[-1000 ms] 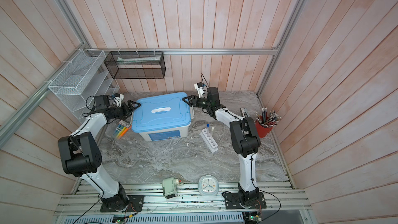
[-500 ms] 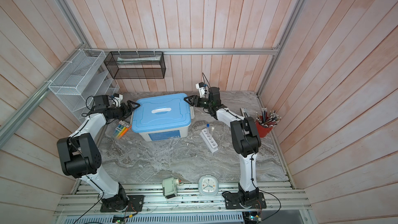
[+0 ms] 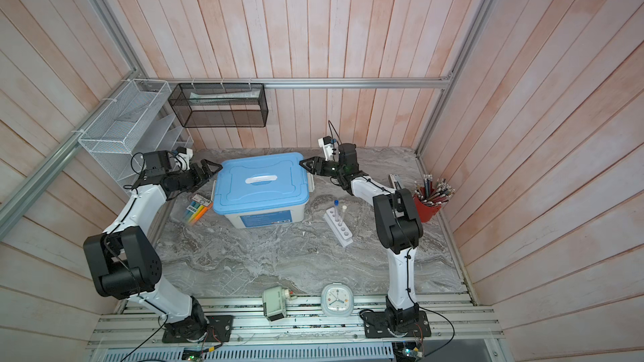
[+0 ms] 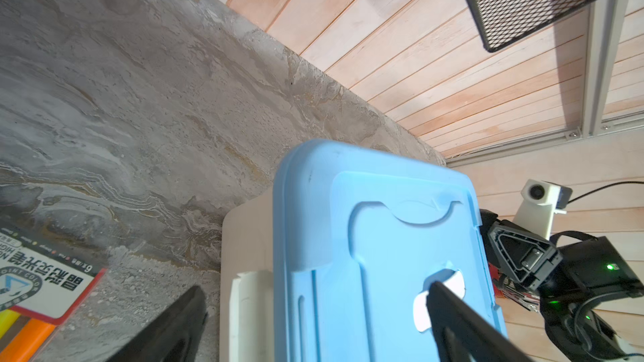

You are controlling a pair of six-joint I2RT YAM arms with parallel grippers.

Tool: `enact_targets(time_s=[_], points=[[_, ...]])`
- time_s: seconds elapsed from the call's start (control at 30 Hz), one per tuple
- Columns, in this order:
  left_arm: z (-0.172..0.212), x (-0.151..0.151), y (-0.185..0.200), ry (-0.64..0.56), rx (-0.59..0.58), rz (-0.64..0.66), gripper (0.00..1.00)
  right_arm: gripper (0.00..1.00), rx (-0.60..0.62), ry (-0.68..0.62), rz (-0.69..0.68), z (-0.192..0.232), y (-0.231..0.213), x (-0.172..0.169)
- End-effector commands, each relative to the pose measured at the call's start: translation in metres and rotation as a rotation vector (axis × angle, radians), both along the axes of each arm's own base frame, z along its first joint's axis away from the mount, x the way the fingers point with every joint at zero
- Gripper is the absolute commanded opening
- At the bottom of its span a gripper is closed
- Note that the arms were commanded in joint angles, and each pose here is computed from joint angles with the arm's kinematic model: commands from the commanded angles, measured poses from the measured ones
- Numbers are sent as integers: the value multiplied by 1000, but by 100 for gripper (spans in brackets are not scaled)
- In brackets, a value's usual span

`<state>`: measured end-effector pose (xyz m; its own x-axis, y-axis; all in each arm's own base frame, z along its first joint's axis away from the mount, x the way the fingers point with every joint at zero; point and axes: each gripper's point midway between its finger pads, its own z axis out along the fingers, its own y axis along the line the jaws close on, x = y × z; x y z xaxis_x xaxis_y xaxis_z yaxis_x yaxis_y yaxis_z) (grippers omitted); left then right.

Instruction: Organize the chemistry lab equipment

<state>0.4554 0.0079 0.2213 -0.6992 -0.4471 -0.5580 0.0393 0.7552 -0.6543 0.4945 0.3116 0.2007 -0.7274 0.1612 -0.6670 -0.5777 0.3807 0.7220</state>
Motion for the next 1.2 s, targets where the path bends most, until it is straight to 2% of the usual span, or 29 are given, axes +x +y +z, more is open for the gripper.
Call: enact_targets(time_s=[0.0,0.23,0.43,0.63,0.83,1.03,1.17], points=[[15,-10,-3,-34,63,0,100,59,-10,-42,-7,14,-8,-2],[36,-22,-46,-84,166,-43,100,59,-119,-97,-58,28,-19,-1],[23,-25,-82,-67,226,-98,100,60,-314,-143,-159,32,-32,-4],[11,-22,-100,-50,242,-131,100,61,-473,-184,-185,30,-24,-18],[17,-19,-103,-65,256,-131,100,61,-484,-167,-211,27,-28,-16],[24,-25,-117,-91,288,-158,100,67,-382,-147,-181,36,-30,-24],[18,-30,-134,-86,330,-187,100,68,-382,-135,-164,33,-33,-28]])
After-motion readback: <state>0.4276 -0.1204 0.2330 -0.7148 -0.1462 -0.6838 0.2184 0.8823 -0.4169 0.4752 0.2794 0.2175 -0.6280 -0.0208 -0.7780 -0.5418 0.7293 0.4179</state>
